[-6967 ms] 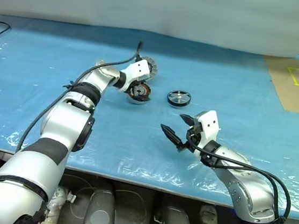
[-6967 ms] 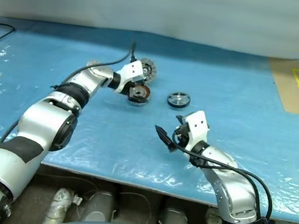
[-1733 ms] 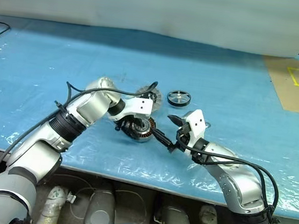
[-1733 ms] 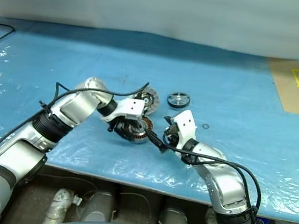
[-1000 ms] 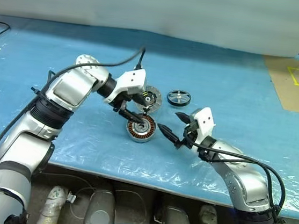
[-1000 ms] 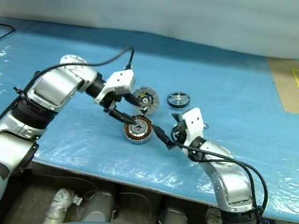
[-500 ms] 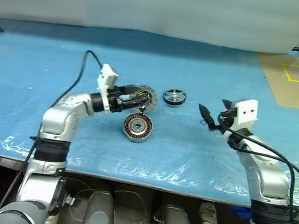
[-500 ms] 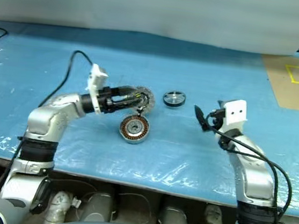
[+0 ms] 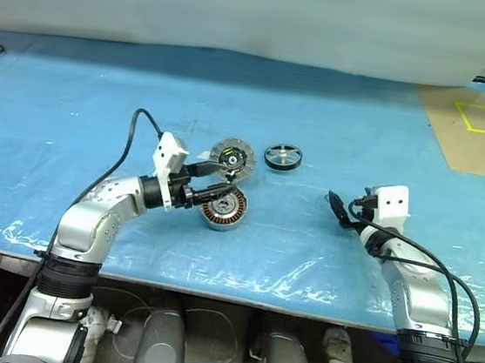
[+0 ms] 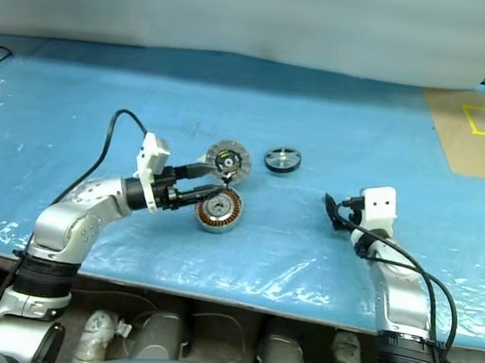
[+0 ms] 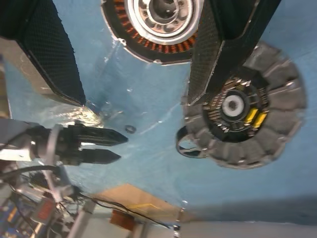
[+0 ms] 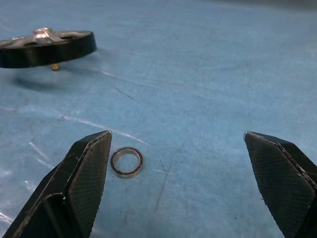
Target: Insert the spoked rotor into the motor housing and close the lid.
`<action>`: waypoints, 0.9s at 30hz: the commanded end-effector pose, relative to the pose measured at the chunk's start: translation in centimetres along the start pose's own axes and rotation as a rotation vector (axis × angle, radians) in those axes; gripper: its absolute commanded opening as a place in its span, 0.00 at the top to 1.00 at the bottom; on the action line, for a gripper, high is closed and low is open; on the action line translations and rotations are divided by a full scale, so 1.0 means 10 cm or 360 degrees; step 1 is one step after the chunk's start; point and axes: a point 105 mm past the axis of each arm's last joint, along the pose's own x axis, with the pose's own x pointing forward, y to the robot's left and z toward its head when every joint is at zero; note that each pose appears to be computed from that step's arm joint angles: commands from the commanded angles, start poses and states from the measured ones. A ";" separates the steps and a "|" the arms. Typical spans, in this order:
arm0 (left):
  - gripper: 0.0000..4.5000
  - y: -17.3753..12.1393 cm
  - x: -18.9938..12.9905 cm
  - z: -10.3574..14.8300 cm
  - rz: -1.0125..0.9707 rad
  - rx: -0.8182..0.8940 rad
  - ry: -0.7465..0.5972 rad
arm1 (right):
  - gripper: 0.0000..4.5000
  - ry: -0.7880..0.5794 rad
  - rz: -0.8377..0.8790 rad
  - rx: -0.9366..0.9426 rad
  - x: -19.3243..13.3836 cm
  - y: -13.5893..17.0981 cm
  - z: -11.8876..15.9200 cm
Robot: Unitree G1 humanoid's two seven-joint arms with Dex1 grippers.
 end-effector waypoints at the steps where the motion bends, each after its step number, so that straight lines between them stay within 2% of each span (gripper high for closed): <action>1: 0.23 -0.05 -0.04 0.11 -0.0077 0.0086 -0.0025 | 0.00 -0.0049 0.0074 -0.0009 0.03 0.12 0.03; 10: 0.23 0.01 -0.01 0.02 -0.0129 0.0095 0.0046 | 0.00 -0.0031 0.0139 0.0004 0.04 0.31 -0.08; 16: 0.23 0.01 0.01 0.00 -0.0147 0.0105 0.0065 | 0.00 0.0031 0.0047 0.0013 0.07 0.18 -0.22; 20: 0.23 0.02 0.00 0.01 -0.0133 0.0111 0.0060 | 0.20 0.0038 0.0062 0.0008 0.08 0.20 -0.24; 27: 0.23 0.09 -0.03 -0.02 -0.0108 0.0137 0.0086 | 0.74 0.0049 0.0097 0.0010 0.09 0.27 -0.27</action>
